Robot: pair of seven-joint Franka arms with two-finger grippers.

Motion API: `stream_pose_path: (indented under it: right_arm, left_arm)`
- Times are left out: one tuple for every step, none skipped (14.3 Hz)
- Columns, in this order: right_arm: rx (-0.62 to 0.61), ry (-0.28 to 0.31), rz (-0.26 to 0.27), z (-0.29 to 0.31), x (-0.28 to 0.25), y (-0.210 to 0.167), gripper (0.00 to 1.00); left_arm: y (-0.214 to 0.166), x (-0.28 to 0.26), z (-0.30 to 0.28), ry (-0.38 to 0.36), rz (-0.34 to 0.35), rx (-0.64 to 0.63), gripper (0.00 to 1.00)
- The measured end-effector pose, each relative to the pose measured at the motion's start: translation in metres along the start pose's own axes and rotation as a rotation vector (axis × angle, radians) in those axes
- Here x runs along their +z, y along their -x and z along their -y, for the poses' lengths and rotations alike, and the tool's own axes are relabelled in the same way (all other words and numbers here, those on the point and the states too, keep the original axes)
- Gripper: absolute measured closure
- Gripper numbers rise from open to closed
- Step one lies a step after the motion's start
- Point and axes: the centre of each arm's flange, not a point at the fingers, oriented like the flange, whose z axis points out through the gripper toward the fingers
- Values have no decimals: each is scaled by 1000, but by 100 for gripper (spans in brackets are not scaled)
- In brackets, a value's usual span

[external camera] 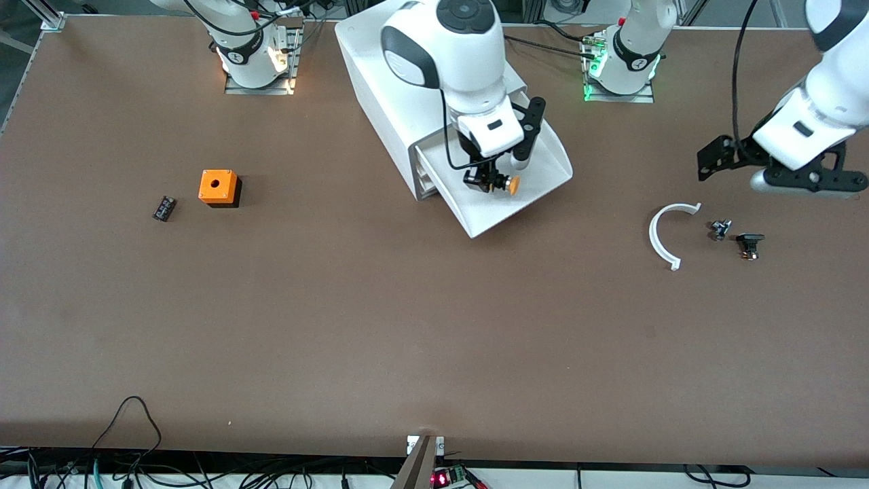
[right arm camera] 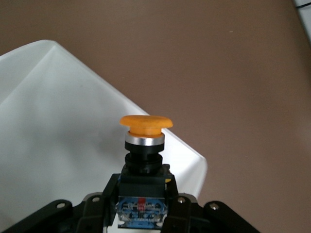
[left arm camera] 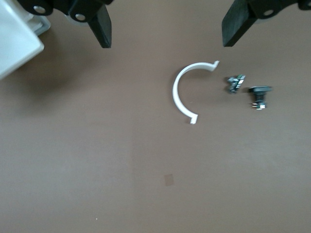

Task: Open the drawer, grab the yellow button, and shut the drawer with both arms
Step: 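Lift the yellow button out with the right gripper while the left gripper approaches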

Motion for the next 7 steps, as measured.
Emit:
stream_pose_path:
  right_arm:
    - [23,10,-9,-17,-10,6,59]
    - [47,18,-13,-33,-18,13,59]
    - [75,22,-16,-50,-24,21,59]
    - [106,20,-17,-66,-28,30,59]
    - [142,15,-18,-83,-33,41,59]
    - [180,14,-16,-102,-37,55,59]
    - [218,20,-10,-124,-42,71,59]
  left_arm:
    - [-3,17,-8,7,-13,-20,0]
    - [-5,36,-19,13,-30,-40,0]
    - [-4,56,-35,17,-42,-67,0]
    - [-3,74,-54,23,-45,-101,0]
    - [-1,89,-74,30,-47,-140,0]
    - [-1,102,-93,43,-57,-182,0]
    - [-1,114,-110,57,-65,-219,0]
